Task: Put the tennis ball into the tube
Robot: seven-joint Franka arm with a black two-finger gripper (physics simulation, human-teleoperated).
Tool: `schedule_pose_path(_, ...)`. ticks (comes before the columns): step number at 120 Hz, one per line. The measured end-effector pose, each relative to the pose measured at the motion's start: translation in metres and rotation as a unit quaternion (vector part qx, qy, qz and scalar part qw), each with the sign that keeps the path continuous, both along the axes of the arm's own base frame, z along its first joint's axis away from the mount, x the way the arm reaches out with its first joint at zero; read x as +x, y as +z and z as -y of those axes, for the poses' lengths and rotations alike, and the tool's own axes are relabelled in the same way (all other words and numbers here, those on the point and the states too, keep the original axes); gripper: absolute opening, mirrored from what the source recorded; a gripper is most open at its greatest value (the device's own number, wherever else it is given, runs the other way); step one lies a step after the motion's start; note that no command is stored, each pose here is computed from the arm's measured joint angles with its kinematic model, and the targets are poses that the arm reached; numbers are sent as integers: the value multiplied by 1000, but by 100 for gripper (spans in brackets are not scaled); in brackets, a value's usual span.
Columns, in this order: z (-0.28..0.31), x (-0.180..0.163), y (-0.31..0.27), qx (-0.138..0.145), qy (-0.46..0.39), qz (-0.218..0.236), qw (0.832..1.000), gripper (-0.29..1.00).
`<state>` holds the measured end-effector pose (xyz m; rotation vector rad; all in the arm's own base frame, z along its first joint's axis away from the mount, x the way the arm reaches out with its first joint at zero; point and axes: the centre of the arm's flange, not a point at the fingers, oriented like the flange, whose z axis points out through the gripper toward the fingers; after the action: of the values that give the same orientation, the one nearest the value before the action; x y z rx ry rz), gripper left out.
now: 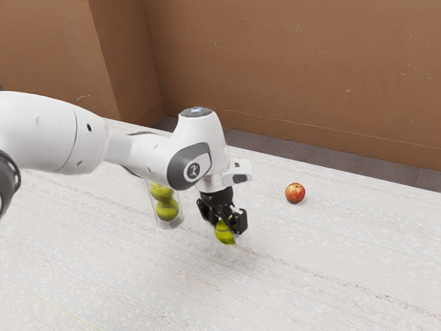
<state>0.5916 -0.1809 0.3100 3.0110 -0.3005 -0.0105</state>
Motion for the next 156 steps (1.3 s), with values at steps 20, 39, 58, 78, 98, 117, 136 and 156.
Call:
schedule_pose_path(20,-17,-7,63,-5,11,10,1000,25)
schedule_pose_path(39,-51,-21,124,0,27,14,1000,24)
schedule_pose_path(58,-91,-37,177,20,41,20,999,24)
schedule_pose_path(78,-126,-36,201,40,60,11,997,24)
schedule_pose_path(98,-156,-25,225,66,74,9,995,25)
schedule_pose_path(117,-168,-7,233,85,79,10,993,25)
schedule_pose_path(136,-143,5,231,98,54,10,994,24)
schedule_pose_path(156,-172,14,226,110,74,7,991,24)
